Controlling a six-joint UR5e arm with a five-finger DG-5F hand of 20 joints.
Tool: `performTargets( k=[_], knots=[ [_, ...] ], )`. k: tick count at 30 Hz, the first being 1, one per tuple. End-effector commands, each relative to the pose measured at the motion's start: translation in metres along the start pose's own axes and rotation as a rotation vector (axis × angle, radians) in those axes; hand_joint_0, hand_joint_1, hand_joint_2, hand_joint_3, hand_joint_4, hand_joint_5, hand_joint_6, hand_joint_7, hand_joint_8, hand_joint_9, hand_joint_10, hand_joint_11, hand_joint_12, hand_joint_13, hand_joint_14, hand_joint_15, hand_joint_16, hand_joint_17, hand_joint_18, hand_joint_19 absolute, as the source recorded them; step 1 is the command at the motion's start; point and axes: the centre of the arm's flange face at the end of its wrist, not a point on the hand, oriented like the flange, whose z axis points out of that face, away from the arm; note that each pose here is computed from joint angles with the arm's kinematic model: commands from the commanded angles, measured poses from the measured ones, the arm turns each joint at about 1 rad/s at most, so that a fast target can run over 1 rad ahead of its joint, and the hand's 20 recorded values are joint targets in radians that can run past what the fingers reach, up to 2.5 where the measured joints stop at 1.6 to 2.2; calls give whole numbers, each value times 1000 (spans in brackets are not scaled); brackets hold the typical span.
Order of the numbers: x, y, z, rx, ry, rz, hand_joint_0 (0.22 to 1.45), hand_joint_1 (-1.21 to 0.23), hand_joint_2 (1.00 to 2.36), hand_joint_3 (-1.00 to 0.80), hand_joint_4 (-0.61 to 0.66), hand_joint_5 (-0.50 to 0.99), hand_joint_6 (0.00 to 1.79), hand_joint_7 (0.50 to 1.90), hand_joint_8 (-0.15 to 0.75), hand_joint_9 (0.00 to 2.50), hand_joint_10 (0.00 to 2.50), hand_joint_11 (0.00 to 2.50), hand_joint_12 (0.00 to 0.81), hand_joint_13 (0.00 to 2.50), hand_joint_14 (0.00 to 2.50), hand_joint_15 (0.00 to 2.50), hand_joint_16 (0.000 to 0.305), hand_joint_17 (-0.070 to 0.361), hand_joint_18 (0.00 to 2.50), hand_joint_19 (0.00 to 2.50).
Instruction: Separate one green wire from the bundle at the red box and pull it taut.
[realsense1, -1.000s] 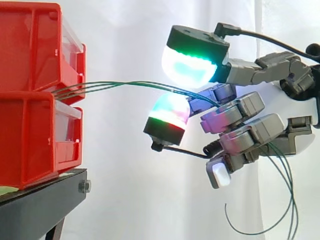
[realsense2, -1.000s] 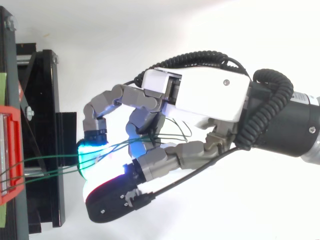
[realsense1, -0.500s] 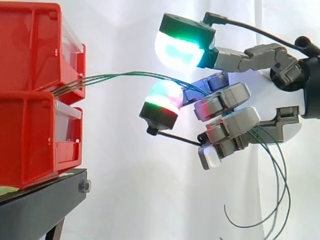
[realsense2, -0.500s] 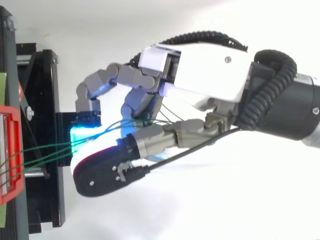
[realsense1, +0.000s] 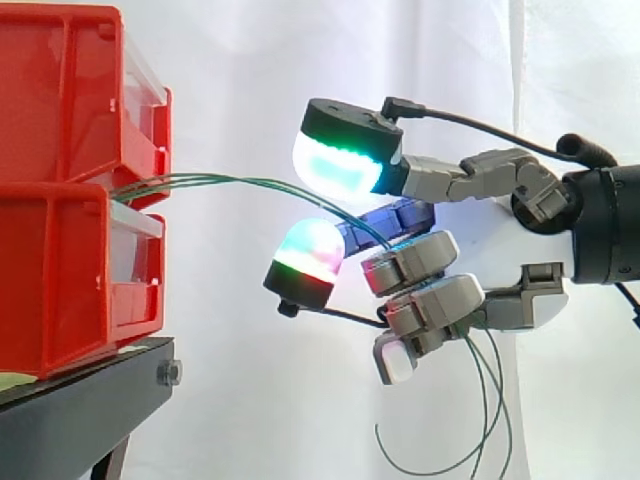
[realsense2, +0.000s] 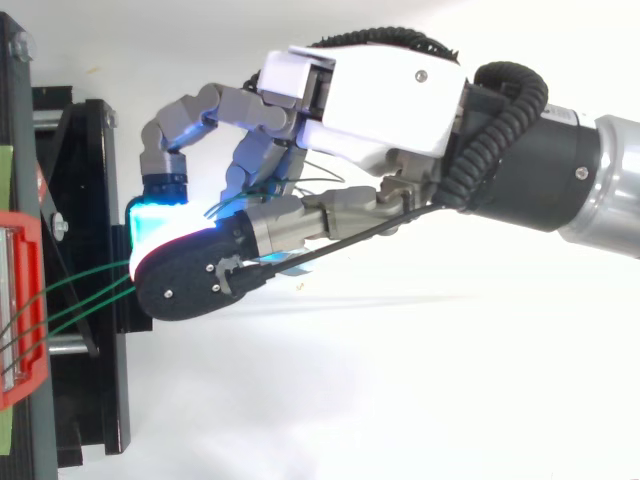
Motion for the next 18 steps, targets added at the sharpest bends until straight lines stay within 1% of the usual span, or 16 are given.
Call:
performTargets(
  k=[1, 3, 5, 8, 12, 15, 17, 18],
  knots=[
    [2, -2, 3, -14, 2, 3, 570, -573, 1008, -414, 206, -192, 797, 1111, 324, 1208, 489, 1831, 389, 1419, 10, 1522, 64, 143, 1018, 618],
    [6, -2, 2, -14, 5, 3, 589, -594, 1012, -359, 209, -198, 827, 1132, 315, 1210, 503, 1818, 377, 1418, 10, 1510, 63, 142, 1015, 620],
    [6, 0, 2, -19, 6, 4, 596, -611, 1015, -322, 214, -200, 840, 1135, 320, 1206, 517, 1838, 387, 1418, 11, 1522, 63, 141, 1015, 619],
    [9, 7, 3, -24, 8, 6, 600, -632, 1016, -306, 218, -202, 847, 1147, 313, 1201, 528, 1829, 386, 1419, 11, 1519, 63, 141, 1015, 612],
    [12, 11, 3, -19, 12, 3, 605, -653, 1018, -282, 218, -203, 860, 1132, 316, 1192, 568, 1827, 382, 1416, 12, 1526, 63, 141, 1016, 605],
    [15, 12, 1, -12, 16, 0, 608, -672, 1021, -246, 196, -204, 869, 1135, 322, 1186, 580, 1840, 382, 1418, 13, 1527, 62, 140, 1014, 604],
    [17, 13, 1, -11, 18, 1, 617, -711, 1020, -226, 173, -205, 871, 1146, 321, 1176, 595, 1837, 383, 1417, 13, 1529, 62, 140, 1013, 605],
    [20, 17, 2, -14, 20, 2, 616, -717, 1021, -215, 165, -205, 871, 1147, 328, 1175, 600, 1837, 384, 1418, 12, 1516, 62, 140, 1009, 604]
  ],
)
